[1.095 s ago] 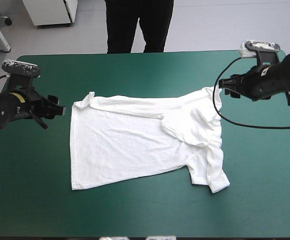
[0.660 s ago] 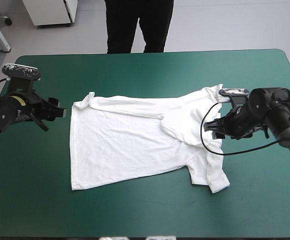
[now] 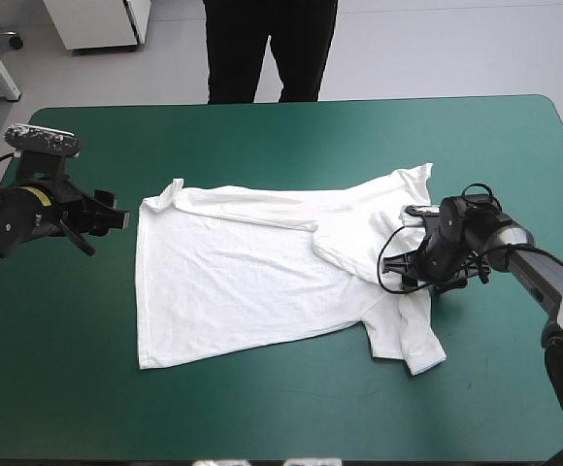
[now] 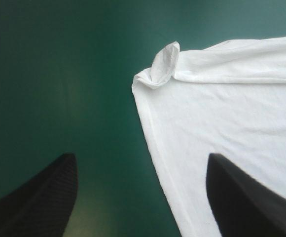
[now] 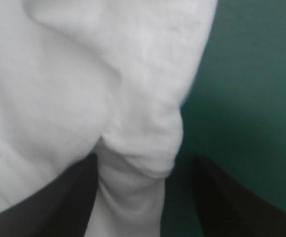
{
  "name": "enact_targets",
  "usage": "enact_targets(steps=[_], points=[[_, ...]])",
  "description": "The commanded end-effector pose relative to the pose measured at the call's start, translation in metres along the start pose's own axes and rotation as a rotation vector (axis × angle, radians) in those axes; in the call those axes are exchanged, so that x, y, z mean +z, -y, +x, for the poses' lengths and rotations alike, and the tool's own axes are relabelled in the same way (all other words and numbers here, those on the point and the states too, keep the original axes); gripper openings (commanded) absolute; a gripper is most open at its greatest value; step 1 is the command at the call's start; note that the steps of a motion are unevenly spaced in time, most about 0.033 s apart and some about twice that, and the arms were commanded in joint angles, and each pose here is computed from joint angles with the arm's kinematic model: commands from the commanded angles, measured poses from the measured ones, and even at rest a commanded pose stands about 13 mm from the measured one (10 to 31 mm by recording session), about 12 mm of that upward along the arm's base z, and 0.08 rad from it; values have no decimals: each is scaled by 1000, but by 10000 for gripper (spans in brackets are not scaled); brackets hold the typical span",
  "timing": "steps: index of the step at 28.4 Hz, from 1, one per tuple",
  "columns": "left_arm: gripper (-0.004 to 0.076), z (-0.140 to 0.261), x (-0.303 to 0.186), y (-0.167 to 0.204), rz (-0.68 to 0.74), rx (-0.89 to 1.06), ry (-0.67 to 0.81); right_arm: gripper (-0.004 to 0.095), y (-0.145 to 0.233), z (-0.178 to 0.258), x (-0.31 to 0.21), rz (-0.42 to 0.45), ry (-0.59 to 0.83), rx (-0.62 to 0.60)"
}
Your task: Fold the cloth
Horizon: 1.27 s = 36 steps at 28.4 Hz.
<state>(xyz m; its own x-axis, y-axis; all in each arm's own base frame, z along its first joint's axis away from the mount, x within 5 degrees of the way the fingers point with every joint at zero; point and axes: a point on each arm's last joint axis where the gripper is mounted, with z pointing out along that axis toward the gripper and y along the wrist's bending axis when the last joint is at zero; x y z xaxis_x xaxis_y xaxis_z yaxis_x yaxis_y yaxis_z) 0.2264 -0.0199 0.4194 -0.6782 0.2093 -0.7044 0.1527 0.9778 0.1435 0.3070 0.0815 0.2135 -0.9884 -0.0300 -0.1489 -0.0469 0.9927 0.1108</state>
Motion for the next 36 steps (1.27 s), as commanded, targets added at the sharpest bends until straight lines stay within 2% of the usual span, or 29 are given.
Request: enact_targets(steps=[1, 3, 5, 7, 11, 14, 19, 26, 32, 36], points=[[528, -9, -15, -2, -7, -17, 108, 462, -9, -3, -4, -83, 18, 10], [528, -9, -14, -2, -7, -17, 107, 264, -11, -3, -4, -102, 16, 24], [528, -9, -14, -2, -7, -17, 107, -2, -11, -3, -7, -100, 22, 21], [528, -9, -14, -2, -7, -17, 107, -19, -8, -1, -17, -69, 50, -2], [528, -9, -14, -2, -7, -17, 107, -17, 16, 3, -40, 113, 108, 13], [528, -9, -14, -2, -7, -17, 107, -18, 40, 3, -55, 190, 163, 60], [528, -9, -14, -2, -7, -17, 108, -17, 84, -5, -70, 236, 248, 179], [527, -10, -13, -2, -9, -12, 113, -17, 149, -41, -92, 297, 470, 328], [528, -12, -7, -2, -16, -5, 107, -17, 190, -89, -113, 344, 581, 391], [528, -14, -1, -2, -15, -4, 105, -17, 202, -124, -118, 357, 634, 385]])
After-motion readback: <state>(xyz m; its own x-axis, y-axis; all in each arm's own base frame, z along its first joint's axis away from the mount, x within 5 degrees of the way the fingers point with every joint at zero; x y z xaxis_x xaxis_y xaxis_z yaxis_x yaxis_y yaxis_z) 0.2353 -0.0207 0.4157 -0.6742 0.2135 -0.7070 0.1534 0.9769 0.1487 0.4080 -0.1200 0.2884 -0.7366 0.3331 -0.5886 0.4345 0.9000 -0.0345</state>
